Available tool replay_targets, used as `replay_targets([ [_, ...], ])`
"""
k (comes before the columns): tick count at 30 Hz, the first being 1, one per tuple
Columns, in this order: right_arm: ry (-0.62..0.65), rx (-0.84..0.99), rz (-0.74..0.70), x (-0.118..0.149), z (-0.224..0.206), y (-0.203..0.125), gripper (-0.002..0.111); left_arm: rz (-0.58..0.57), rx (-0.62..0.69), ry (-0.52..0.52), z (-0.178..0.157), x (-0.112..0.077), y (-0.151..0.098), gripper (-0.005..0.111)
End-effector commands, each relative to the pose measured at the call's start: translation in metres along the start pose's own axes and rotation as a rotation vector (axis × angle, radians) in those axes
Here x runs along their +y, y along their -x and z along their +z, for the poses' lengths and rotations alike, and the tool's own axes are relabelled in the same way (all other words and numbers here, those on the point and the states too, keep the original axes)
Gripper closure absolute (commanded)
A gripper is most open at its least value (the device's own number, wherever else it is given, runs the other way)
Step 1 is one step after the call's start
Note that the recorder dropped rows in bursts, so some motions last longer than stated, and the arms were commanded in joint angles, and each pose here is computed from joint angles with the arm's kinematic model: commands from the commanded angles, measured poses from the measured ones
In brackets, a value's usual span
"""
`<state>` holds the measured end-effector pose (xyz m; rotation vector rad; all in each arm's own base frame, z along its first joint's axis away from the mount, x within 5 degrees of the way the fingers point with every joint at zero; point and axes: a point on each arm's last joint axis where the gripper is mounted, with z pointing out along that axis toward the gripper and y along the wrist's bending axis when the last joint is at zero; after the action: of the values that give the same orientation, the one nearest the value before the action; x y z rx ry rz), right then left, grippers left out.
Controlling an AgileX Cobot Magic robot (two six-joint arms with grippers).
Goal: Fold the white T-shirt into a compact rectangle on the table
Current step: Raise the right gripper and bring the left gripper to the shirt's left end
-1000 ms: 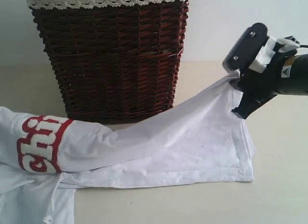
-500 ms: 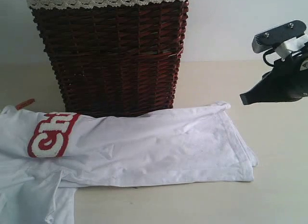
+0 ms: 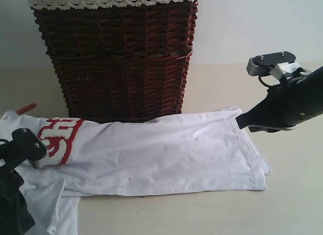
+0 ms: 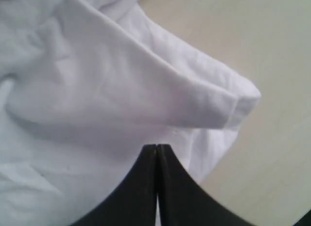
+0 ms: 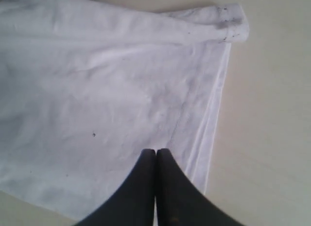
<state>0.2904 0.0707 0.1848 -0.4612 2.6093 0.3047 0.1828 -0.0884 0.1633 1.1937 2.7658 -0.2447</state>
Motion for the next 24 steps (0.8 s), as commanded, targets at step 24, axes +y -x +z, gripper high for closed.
replay_targets([
  [24, 0.002, -0.008, 0.027, -0.003, 0.013, 0.006, 0.108, 0.178, 0.502, -0.201, 0.058, -0.03, -0.02, 0.107],
])
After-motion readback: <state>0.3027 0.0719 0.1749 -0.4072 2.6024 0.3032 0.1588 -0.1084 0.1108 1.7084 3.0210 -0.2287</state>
